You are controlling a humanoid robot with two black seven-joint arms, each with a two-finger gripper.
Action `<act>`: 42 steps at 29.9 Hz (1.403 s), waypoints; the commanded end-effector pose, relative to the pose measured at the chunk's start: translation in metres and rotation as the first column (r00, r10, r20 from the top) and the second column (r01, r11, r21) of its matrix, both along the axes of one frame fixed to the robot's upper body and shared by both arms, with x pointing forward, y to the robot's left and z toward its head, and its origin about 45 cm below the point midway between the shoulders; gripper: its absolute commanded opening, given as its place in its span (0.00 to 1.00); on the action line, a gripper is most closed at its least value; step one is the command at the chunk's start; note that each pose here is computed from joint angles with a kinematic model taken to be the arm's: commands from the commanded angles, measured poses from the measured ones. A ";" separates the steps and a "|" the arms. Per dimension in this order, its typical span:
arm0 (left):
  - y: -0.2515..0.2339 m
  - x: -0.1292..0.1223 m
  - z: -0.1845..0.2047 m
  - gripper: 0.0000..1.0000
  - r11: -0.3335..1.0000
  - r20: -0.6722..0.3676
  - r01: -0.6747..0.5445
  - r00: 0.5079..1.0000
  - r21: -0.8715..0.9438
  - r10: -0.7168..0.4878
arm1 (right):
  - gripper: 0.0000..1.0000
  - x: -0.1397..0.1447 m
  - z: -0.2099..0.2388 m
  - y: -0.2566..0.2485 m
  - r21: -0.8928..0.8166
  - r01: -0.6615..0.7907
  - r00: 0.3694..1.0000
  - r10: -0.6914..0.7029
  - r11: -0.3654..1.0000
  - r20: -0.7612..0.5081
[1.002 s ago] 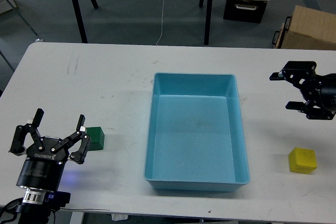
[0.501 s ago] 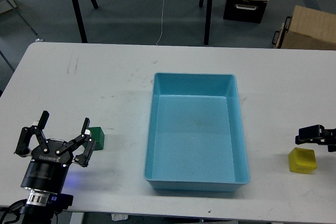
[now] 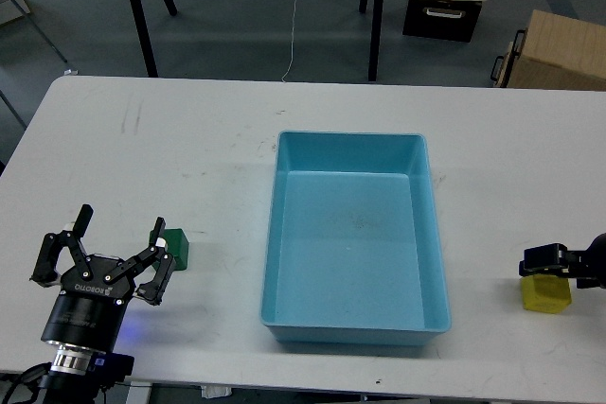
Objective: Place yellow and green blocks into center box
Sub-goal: 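Lower the right gripper onto the yellow cube and grasp it, then carry the yellow cube into the blue bin and release it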
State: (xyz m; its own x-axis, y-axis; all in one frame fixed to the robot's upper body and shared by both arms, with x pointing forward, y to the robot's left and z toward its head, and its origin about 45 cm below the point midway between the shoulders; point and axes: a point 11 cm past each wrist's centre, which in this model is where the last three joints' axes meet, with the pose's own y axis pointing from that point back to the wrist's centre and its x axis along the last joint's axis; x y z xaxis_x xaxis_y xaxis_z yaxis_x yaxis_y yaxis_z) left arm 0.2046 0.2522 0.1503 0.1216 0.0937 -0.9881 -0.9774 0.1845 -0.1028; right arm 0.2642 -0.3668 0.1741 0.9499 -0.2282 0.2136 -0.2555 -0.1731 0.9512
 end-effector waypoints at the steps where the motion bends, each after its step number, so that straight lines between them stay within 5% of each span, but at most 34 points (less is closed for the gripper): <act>1: 0.000 -0.001 -0.002 1.00 1.000 -0.005 -0.001 1.000 0.001 0.001 | 0.56 -0.003 -0.004 -0.002 -0.026 0.009 1.000 -0.009 1.000 -0.015; 5: 0.001 -0.002 -0.004 1.00 1.000 -0.013 -0.002 1.000 0.001 0.002 | 0.14 -0.002 -0.004 -0.003 -0.034 0.022 1.000 -0.022 0.999 -0.004; 11: 0.000 -0.002 -0.005 1.00 1.000 -0.015 -0.001 1.000 0.001 0.001 | 0.00 0.006 0.009 0.010 0.011 0.018 0.999 -0.018 1.000 0.045; 21: 0.000 -0.001 -0.004 1.00 1.000 -0.013 -0.001 1.000 0.001 0.001 | 0.00 0.079 0.114 0.090 0.331 0.018 0.974 -0.091 0.944 0.207; 30: -0.001 -0.001 -0.004 1.00 1.000 -0.011 0.004 1.000 -0.001 -0.004 | 0.00 0.090 0.064 0.204 0.204 -0.224 0.967 0.191 0.953 0.170; 35: -0.001 -0.001 -0.004 1.00 1.000 -0.013 0.003 1.000 -0.001 -0.003 | 0.08 0.078 0.027 0.227 0.189 -0.240 0.968 0.219 0.952 0.125; 40: -0.002 -0.003 -0.005 1.00 1.000 -0.015 0.008 1.000 0.008 -0.008 | 0.62 0.079 0.021 0.230 0.197 -0.220 0.971 0.194 0.955 0.142; 42: -0.002 -0.003 -0.005 1.00 1.000 -0.015 0.010 1.000 0.014 -0.010 | 0.76 0.080 0.022 0.227 0.199 -0.213 0.972 0.187 0.957 0.144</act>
